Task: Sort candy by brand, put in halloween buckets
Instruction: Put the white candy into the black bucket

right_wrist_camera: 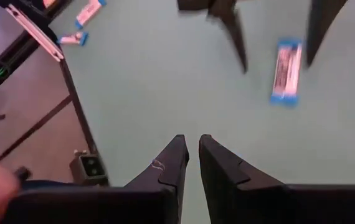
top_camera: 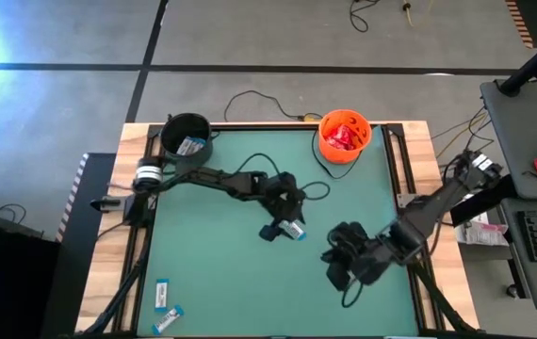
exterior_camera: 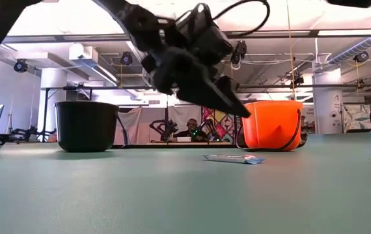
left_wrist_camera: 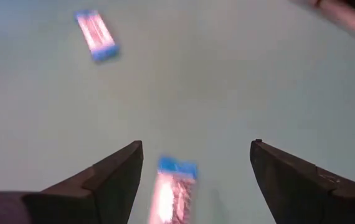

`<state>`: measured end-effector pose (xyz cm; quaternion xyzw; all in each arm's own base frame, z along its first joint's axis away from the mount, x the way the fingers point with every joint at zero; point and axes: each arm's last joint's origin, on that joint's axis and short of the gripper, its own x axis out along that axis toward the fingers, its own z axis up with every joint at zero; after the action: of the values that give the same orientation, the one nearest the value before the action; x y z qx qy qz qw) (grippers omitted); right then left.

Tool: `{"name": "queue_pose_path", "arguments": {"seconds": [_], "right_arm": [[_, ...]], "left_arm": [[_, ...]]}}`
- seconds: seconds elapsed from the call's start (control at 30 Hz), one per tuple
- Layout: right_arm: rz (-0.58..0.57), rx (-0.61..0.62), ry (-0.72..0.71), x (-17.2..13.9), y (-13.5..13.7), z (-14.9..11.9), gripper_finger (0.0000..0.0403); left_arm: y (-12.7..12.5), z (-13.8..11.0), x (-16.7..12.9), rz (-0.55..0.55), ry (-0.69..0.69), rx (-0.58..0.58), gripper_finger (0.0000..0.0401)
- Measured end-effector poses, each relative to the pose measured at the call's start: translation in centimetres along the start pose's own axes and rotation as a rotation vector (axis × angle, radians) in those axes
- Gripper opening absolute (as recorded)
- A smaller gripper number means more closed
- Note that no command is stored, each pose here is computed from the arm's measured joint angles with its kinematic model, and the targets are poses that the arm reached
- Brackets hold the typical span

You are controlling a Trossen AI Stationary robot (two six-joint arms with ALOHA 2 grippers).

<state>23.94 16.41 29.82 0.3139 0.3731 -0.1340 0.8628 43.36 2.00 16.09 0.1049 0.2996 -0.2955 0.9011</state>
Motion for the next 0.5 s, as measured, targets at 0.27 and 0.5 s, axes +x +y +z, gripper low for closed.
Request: {"name": "queue_pose_path", "arguments": {"seconds": [0.27, 0.5], "right_arm": [[-0.062, 0.071, 0.064, 1.6, 0.7, -3.0, 0.0038], [-0.152, 0.055, 0.101, 3.3, 0.3, -4.0, 0.0038]], "left_arm": [[0.8, -4.0, 0.9, -0.033, -0.079, -0.002, 0.0268], [-0.3, -7.6, 1.8, 0.076, -0.282, 0.119, 0.0264]]}}
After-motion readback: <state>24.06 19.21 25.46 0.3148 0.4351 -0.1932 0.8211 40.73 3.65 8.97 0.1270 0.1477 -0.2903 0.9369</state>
